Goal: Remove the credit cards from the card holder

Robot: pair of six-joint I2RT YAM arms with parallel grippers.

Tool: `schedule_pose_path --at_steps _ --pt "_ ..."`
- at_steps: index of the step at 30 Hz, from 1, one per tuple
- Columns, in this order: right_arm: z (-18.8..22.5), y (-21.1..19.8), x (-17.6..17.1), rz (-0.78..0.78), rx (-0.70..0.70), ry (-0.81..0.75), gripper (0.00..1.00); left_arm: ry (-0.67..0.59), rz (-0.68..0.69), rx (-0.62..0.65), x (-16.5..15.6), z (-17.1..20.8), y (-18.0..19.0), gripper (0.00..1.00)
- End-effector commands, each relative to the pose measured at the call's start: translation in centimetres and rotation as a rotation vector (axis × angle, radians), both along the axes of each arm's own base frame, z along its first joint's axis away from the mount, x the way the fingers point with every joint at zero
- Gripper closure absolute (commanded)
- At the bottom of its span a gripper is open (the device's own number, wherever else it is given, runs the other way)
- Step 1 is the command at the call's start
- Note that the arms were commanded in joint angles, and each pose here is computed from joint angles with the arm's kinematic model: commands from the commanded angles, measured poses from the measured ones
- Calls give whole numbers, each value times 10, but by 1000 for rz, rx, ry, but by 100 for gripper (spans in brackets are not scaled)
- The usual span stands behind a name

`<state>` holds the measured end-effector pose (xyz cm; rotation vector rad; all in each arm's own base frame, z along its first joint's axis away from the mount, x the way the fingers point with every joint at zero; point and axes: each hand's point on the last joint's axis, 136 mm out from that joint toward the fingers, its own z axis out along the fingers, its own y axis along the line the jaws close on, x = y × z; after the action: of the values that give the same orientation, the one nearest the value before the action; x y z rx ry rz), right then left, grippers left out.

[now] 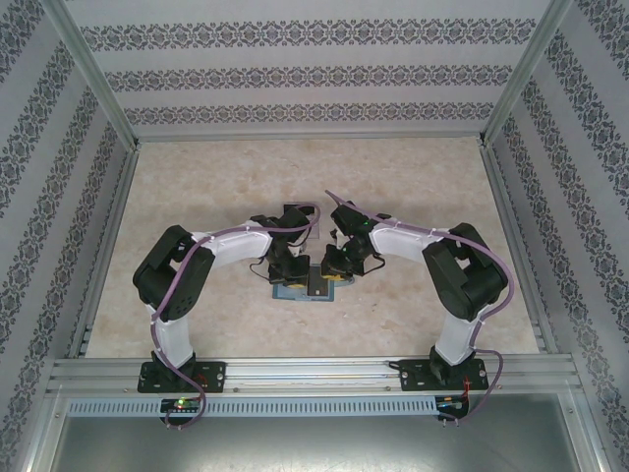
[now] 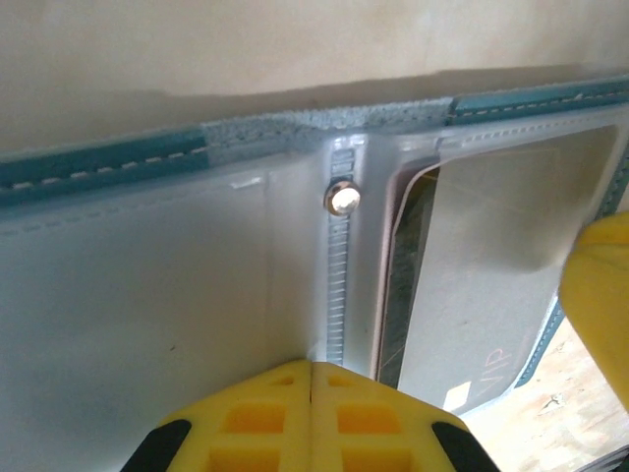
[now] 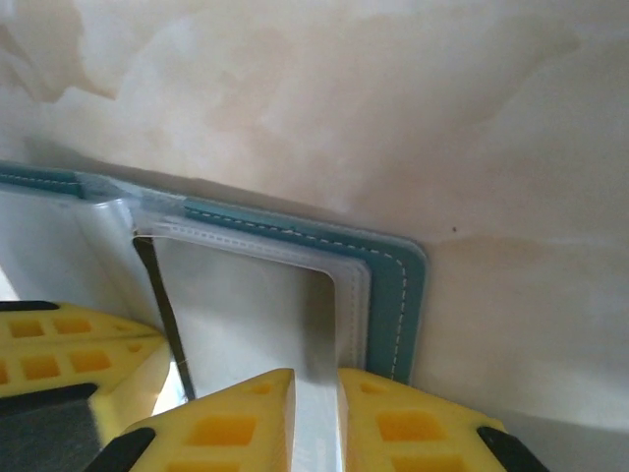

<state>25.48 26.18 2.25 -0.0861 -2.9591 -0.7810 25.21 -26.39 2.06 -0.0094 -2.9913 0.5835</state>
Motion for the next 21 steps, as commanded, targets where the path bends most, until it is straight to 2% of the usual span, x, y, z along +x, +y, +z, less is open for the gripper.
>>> schedule_pose_path --at_steps 1,4,9,14,21 --pt "-14 -3 -10 9 -26 38 80 -8 43 33 4 -2 13 95" --pt "-18 -5 -12 9 -37 46 80 -39 61 3 13 11 9 88" --pt "-18 -6 -14 14 -39 46 80 -83 89 -90 27 32 -7 83" --pt "-17 -6 -14 16 -39 45 80 -90 104 -153 36 39 -21 82" --pt "-16 -6 -14 22 -40 47 80 -68 101 -147 39 28 -25 82"
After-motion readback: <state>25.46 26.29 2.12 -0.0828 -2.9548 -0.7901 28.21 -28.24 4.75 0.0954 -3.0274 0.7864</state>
